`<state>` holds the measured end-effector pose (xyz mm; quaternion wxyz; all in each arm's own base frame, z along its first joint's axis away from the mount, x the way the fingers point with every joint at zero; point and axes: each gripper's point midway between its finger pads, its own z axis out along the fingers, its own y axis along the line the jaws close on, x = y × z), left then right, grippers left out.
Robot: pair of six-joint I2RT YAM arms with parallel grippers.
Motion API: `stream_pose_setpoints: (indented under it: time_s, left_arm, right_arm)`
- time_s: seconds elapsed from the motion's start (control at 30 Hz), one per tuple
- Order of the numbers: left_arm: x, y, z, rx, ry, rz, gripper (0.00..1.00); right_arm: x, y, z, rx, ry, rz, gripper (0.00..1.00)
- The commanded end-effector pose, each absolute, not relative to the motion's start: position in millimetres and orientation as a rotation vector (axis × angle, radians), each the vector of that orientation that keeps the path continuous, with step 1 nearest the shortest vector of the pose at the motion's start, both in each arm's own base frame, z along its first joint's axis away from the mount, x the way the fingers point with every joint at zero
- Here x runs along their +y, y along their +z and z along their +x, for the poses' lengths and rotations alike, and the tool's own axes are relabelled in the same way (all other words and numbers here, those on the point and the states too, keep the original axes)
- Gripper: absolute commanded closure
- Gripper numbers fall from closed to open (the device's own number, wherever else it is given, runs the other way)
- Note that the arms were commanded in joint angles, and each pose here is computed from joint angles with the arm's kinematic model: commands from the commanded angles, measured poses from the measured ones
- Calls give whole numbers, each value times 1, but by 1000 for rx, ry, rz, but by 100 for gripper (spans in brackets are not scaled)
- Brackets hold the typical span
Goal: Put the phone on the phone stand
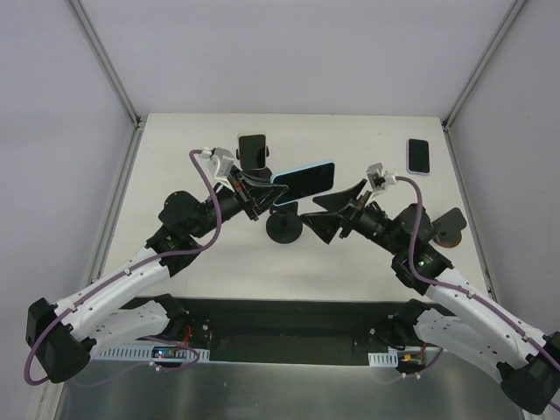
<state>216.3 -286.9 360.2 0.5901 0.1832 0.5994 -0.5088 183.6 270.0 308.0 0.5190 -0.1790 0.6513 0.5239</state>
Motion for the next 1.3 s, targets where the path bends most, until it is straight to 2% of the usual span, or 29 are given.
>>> stream_pose_setpoints:
  time_s: [0.0,0.13,0.3,0.43,0.73,0.83,0.93,0.97,1.0,1.03,1.07,1.1,1.13,1.17,1.23,1.27]
  left_arm:
    - [-268,451,189,1007,-1345,335,100]
    - [-269,459,177,943,-1430,347,100]
    - [-264,461,175,917,-1470,302,100]
    - [-266,461,174,915,-1551,272,100]
    - [-280,453,175,923,-1653,290,100]
    - [-285,442,179,952,-1664,285,100]
    - [-286,433,180,981,-1652,289,100]
    - [-288,432,179,986,-1648,307,100]
    - [-290,429,180,999,-1618,333,100]
    - [-290,437,173,990,-1605,387,87]
    - [-299,416,180,1133,-1570,416,73]
    - [-301,408,185,1168,-1471,488,58]
    - [-296,427,180,1158,-1421,529,29]
    - [-299,392,190,1367,-1350,540,21]
    - [-290,397,190,1366,-1209,649,14]
    - [-289,378,183,1444,-1186,728,13]
  right_arm:
    - [258,382,191,1291,1438,-195,7]
    - [245,393,201,1223,1442,-110,16]
    - [240,394,204,1180,1494,-89,23]
    - [237,414,194,1057,1561,-137,27]
    - [245,434,190,1009,1593,-247,46]
    - [242,436,193,1008,1586,-254,56]
    - [240,443,193,999,1582,-284,74]
    - [241,446,189,993,1585,-315,91]
    - [241,446,190,1002,1583,-326,99]
    - [237,446,194,1008,1566,-325,99]
    - [235,445,193,1013,1558,-350,100]
    - [233,444,193,1023,1550,-360,99]
    - [229,439,194,1048,1529,-408,99]
    - [228,437,194,1069,1515,-447,100]
    - [231,426,189,1179,1513,-583,99]
    - [233,418,188,1200,1479,-665,99]
